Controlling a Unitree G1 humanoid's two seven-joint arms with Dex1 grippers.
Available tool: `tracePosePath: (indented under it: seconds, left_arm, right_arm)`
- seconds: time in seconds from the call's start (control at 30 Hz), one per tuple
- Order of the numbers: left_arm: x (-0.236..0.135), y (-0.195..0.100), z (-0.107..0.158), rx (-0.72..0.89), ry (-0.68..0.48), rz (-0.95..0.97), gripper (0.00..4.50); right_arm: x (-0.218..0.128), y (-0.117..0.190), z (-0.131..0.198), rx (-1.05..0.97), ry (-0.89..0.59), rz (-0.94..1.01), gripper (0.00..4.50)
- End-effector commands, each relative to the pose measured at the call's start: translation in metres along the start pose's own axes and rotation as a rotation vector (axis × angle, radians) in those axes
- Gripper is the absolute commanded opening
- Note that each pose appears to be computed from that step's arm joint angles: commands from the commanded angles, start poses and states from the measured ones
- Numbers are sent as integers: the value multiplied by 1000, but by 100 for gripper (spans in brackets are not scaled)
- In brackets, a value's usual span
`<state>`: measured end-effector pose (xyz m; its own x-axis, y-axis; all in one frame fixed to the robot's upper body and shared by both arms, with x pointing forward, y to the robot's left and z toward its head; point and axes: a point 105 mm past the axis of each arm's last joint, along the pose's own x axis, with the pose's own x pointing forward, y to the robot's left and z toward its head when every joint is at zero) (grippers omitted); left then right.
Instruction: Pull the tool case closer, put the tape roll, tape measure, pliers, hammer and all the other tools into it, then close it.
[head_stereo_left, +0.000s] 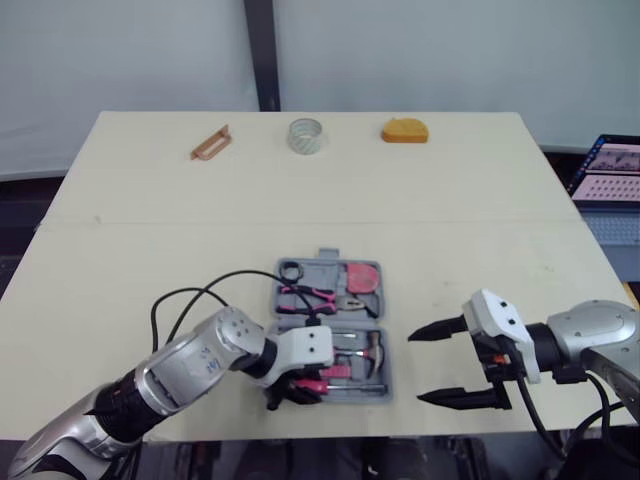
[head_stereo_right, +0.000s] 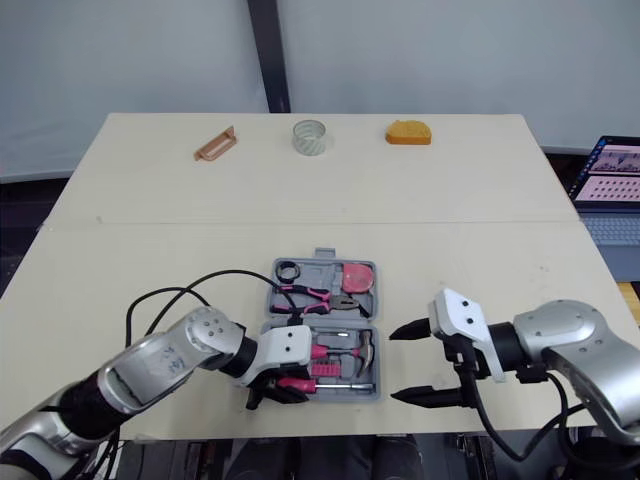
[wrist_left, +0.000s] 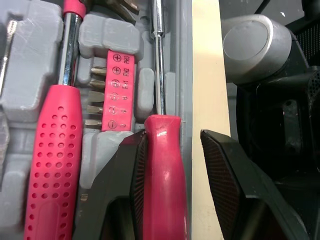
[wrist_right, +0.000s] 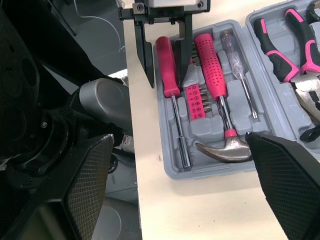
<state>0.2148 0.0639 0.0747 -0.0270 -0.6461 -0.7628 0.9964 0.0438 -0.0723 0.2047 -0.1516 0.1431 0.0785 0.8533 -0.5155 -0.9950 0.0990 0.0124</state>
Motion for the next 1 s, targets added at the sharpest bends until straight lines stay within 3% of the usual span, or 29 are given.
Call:
tracePosePath:
  seconds: [0.03,0.17,0.27,0.43,0.53,0.57,0.6,0.63,1.0]
  left_arm:
    - [-17,-5,9,21,-29,7,184]
    - [-31,-4,13,31,-62,24,184]
    - [-38,1,17,106,-157,42,184]
    - [-35,6,8,89,-353,62,184]
    - [-30,2,4,45,-478,44,102]
    - [-27,1,0,43,-491,46,56]
    - [-25,0,-4,45,-490,48,9]
    - [-22,0,-8,42,-486,52,4]
    - [-3,-3,-34,68,-391,66,4]
  right_arm:
    - [-3,0,8,-40,-26,-5,450]
    - [-1,-1,9,-42,-35,-5,450]
    - [0,-2,9,-41,-39,-7,450]
    - [1,-3,9,-43,-43,-9,450]
    - [1,-3,9,-43,-41,-13,450]
    - [1,-3,8,-42,-39,-14,450]
    - [1,-3,8,-43,-38,-15,450]
    - [1,-3,8,-43,-38,-16,450]
    - [-1,-3,8,-45,-29,-21,450]
